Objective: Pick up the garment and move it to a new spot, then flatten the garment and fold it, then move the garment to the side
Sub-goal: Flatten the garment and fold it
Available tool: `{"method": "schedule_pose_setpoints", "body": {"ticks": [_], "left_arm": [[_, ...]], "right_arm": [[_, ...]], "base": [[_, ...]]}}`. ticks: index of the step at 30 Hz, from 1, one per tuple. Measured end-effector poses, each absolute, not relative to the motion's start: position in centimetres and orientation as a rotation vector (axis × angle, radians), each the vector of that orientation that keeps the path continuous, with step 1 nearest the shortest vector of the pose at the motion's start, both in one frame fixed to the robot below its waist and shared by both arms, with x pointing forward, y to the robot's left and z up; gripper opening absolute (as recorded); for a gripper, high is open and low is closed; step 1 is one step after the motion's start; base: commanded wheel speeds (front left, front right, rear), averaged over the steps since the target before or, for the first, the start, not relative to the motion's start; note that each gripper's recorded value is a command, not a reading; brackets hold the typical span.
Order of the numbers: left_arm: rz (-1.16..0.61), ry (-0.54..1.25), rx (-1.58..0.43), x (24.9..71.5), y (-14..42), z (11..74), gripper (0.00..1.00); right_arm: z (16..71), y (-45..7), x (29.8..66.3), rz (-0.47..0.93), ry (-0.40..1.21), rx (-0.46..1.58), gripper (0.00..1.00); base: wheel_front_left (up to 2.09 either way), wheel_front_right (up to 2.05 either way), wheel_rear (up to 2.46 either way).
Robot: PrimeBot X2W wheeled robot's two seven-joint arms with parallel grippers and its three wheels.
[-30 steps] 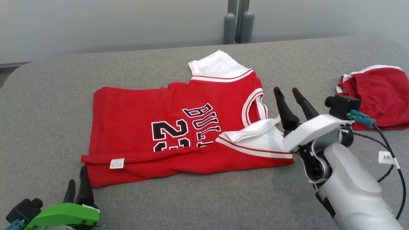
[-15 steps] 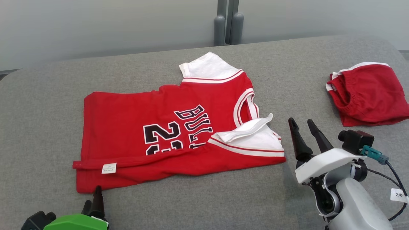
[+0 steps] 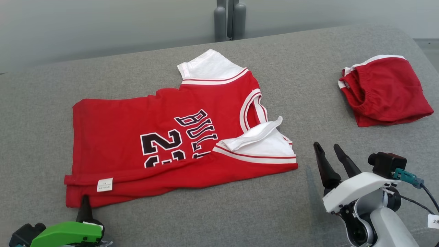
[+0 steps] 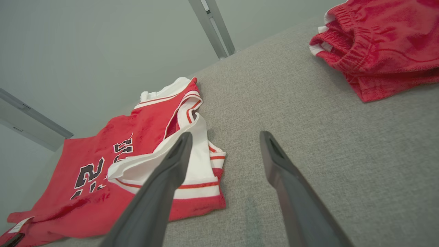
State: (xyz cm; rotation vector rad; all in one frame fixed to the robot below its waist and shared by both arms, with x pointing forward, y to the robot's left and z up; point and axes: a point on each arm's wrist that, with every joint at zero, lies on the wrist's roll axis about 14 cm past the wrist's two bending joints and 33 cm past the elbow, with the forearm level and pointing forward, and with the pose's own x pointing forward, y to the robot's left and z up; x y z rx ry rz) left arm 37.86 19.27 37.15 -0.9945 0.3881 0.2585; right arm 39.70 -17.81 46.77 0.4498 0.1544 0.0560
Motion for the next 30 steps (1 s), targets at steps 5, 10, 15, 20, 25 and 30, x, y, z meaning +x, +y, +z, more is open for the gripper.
{"method": "schedule_pose_setpoints", "body": {"ticks": [5,10,15,20,25,30], "left_arm": [[0.258,0.271,-1.015,38.8,20.6,39.2,0.0],[0.233,0.206,-1.047,38.9,20.8,41.0,0.0],[0.244,0.234,-1.027,37.9,20.8,40.5,0.0],[0.249,0.248,-1.027,37.7,20.5,40.1,0.0],[0.256,0.254,-1.029,37.7,20.5,40.0,0.0],[0.262,0.255,-1.028,37.7,20.6,39.9,0.0]], "right_arm": [[44.7,-17.7,38.4,0.047,0.25,0.453,1.0],[43.2,-17.0,37.5,0.054,0.321,0.462,1.0],[42.0,-15.7,37.2,0.082,0.384,0.471,1.0],[40.7,-14.4,37.1,0.106,0.447,0.477,1.0],[39.9,-13.2,37.9,0.137,0.485,0.469,1.0],[39.0,-12.6,38.4,0.147,0.523,0.463,1.0]], "base": [[0.0,0.0,0.0],[0.0,0.0,0.0],[0.0,0.0,0.0],[0.0,0.0,0.0],[0.0,0.0,0.0],[0.0,0.0,0.0]]}}
